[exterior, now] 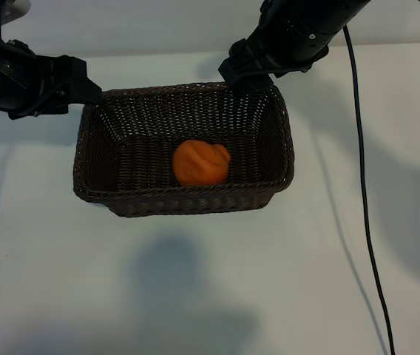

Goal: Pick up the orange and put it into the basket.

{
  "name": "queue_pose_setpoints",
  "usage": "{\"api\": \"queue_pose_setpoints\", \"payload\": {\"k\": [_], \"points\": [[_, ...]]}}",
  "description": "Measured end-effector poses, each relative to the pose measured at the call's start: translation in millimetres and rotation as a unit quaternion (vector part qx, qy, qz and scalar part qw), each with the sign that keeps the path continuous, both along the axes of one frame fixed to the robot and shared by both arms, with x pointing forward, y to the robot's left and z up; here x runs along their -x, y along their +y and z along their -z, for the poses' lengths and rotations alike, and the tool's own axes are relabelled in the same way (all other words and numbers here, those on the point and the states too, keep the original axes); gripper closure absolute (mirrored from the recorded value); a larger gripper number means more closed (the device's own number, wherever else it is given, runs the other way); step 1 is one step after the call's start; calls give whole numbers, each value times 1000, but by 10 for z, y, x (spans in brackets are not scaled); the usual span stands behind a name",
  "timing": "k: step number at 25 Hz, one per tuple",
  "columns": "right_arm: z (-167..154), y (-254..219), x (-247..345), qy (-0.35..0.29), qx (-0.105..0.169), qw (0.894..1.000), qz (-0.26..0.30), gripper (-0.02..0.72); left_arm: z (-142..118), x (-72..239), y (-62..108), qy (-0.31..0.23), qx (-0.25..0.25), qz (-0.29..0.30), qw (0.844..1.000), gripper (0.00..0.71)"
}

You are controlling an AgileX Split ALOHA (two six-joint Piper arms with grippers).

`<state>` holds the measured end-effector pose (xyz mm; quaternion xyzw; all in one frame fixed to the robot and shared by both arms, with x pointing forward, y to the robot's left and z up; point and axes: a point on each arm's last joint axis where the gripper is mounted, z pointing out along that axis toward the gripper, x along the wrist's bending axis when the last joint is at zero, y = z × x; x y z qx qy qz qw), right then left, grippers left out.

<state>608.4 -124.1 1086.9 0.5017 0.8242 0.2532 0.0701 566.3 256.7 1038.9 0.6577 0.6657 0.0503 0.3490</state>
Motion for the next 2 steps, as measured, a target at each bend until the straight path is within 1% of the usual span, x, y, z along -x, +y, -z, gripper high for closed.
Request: {"api": "queue_pose_setpoints", "payload": {"k": [2], "points": [[0,0,0,0,0,1000,0,106,0,0,0,0,0,0,1000,121]]}}
